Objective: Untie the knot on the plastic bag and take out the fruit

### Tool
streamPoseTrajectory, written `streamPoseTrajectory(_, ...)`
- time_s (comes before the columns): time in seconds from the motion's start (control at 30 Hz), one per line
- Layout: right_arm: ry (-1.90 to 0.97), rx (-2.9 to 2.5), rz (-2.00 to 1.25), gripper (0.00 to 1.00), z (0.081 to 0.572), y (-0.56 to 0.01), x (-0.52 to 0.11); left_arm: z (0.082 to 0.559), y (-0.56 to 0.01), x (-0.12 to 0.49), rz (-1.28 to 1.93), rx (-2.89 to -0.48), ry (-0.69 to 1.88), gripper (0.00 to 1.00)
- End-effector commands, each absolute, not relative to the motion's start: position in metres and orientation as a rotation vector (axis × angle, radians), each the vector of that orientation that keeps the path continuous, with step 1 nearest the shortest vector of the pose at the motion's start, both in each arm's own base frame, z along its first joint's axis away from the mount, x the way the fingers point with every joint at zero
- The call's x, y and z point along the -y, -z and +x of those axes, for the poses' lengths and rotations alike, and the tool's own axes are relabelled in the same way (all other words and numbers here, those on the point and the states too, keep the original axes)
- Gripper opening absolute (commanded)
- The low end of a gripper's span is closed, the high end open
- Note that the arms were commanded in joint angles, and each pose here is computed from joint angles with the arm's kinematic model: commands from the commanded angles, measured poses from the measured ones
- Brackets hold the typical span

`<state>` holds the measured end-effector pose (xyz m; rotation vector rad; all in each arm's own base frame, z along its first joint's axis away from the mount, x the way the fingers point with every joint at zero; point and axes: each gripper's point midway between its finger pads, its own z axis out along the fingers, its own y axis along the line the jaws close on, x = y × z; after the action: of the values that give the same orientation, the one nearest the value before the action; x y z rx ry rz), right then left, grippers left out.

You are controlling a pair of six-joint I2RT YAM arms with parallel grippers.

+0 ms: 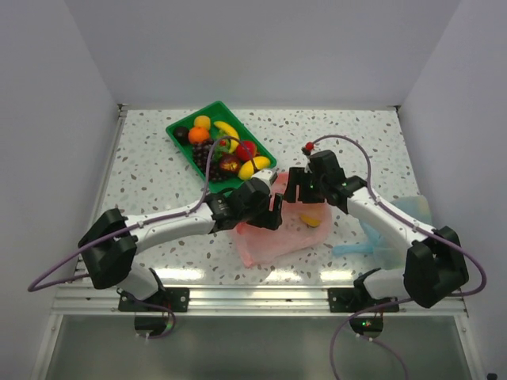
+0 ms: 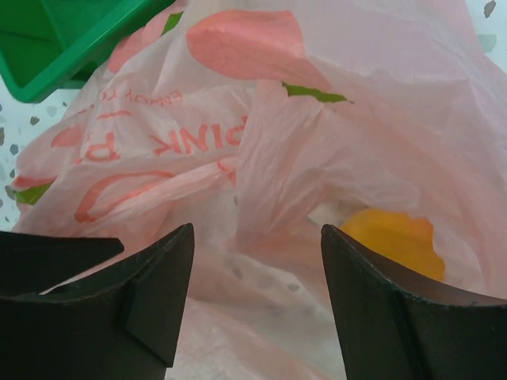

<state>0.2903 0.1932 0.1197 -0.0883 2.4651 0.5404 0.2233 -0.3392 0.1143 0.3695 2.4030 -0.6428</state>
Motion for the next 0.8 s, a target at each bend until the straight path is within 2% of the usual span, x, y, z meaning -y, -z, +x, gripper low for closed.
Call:
streamPoseTrajectory(0.0,-0.515,-2.389,-0.005,0.67,0.317,-0.121,-0.199,0.226,-0.112,0.349,0.377,-2.371,0.681,0.77)
streamPoseTrajectory(0.13,-0.495,-2.412,0.015,0.56,0.322,-0.111,-0.200,0.226,-0.103,0.347,0.370,-2.383,0.664,0.77)
streamPoseTrajectory(0.27,-0.434,-2.398,-0.029,0.26,0.319,-0.129,-0.189,0.225,-0.092,0.341,0.346,-2.417,0.620,0.77)
streamPoseTrajectory(0.3,-0.399,-2.390,-0.037,0.16,0.320,-0.134,-0.184,0.226,-0.089,0.339,0.338,-2.424,0.604,0.77)
streamPoseTrajectory(0.43,-0.234,-2.382,-0.125,0.00,0.313,-0.150,-0.157,0.225,-0.080,0.335,0.328,-2.450,0.571,0.77)
streamPoseTrajectory(0.77,0.048,-2.325,-0.010,0.00,0.287,-0.158,-0.092,0.227,-0.068,0.323,0.294,-2.487,0.475,0.77)
